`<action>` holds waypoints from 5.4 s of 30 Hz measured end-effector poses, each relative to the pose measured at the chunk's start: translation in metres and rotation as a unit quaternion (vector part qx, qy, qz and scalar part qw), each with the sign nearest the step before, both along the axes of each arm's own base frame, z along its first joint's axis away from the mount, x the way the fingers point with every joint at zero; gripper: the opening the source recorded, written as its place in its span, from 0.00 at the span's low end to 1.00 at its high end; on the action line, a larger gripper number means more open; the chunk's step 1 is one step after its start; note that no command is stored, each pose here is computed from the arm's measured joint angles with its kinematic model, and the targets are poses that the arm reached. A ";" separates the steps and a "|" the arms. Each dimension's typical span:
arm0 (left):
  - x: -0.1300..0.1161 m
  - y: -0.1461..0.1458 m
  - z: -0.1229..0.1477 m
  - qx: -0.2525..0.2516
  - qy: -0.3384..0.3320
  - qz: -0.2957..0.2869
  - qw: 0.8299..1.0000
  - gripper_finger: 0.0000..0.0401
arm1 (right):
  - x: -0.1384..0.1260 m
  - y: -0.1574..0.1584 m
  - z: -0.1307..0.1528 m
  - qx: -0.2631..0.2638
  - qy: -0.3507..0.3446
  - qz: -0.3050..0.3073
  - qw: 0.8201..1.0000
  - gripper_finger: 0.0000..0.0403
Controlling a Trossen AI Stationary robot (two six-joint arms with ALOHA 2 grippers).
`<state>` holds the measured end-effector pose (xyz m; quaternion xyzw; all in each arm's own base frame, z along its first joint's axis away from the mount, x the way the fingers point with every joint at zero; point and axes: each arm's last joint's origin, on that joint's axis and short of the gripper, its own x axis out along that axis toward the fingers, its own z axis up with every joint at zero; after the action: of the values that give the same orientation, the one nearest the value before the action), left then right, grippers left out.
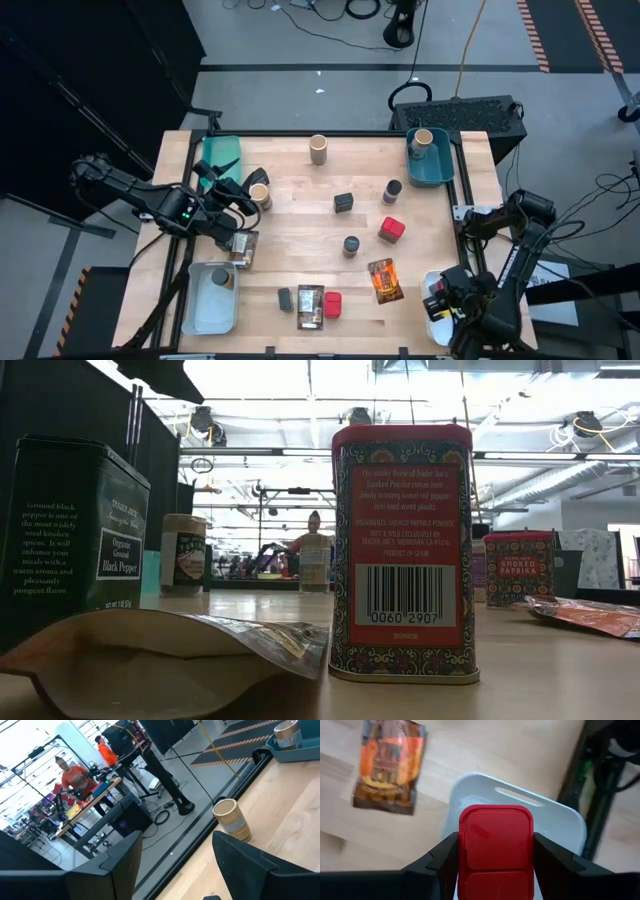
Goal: Sort spices by type
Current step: Put the top left red seasoning can into the white bin, then put the orange seasoning bottle into the gray bin
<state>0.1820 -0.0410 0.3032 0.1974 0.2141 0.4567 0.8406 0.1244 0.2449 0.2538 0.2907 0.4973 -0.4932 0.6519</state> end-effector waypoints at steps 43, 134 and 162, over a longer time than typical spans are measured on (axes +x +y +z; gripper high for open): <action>0.006 -0.003 0.004 -0.045 -0.050 -0.017 0.998 0.61 | -0.048 -0.024 -0.006 -0.031 0.031 0.508 0.860 0.47; 0.169 -0.039 -0.089 -0.265 -0.101 -0.438 0.853 0.61 | 0.061 -0.139 0.090 -0.362 -0.206 0.249 0.874 0.54; 0.183 -0.030 -0.106 -0.259 -0.127 -0.425 0.858 0.70 | 0.063 -0.141 0.090 -0.364 -0.208 0.242 0.875 0.54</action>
<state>0.3650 -0.0715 0.1967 -0.0152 0.1114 0.0042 0.9937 0.1870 0.1039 0.3440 -0.0004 0.1909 -0.3947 0.8988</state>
